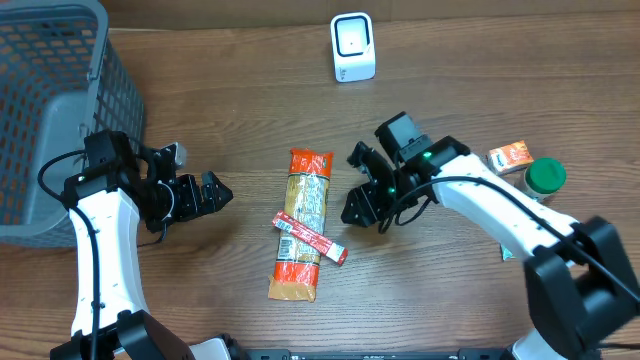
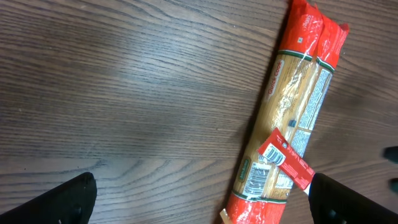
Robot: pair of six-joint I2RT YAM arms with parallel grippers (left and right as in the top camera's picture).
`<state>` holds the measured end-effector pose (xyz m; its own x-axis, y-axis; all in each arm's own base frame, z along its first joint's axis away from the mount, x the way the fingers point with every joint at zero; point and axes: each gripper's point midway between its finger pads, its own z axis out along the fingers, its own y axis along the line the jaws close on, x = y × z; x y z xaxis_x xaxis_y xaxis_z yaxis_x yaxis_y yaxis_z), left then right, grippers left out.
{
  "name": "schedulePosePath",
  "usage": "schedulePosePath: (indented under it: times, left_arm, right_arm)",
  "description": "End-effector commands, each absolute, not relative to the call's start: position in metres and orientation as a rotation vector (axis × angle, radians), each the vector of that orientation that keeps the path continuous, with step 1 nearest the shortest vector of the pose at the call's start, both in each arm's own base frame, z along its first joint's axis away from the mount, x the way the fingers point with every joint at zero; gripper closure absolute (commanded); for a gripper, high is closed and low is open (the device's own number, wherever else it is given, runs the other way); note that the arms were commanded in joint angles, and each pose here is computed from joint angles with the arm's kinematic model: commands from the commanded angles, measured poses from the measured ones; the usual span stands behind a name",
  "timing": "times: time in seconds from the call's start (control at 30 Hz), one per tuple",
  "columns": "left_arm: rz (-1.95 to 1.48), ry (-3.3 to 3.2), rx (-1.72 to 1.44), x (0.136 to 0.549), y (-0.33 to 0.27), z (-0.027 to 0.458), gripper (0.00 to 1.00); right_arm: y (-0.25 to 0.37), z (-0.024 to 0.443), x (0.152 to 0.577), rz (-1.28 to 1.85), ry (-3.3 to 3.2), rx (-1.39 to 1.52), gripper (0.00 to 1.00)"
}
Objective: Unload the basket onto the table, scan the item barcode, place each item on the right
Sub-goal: 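Lift the thin red stick packet off the spaghetti with the right gripper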
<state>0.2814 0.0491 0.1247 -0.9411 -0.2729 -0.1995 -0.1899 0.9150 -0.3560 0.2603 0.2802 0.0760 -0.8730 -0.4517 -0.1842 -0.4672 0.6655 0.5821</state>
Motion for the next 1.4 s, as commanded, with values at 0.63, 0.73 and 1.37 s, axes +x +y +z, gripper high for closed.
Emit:
schedulePosePath:
  times: [0.63, 0.73, 1.37]
  left_arm:
    - [-0.510, 2.829, -0.315, 0.283, 0.045, 0.125, 0.00]
    - [-0.510, 2.829, -0.315, 0.283, 0.045, 0.125, 0.01]
    - [-0.510, 2.829, -0.315, 0.283, 0.045, 0.125, 0.01]
  right_arm:
    - [0.308, 0.036, 0.230, 1.439, 2.848, -0.881, 0.46]
    - [0.310, 0.040, 0.228, 1.475, 2.815, -0.913, 0.46]
    - [0.309, 0.022, 0.222, 1.522, 2.879, -0.875, 0.49]
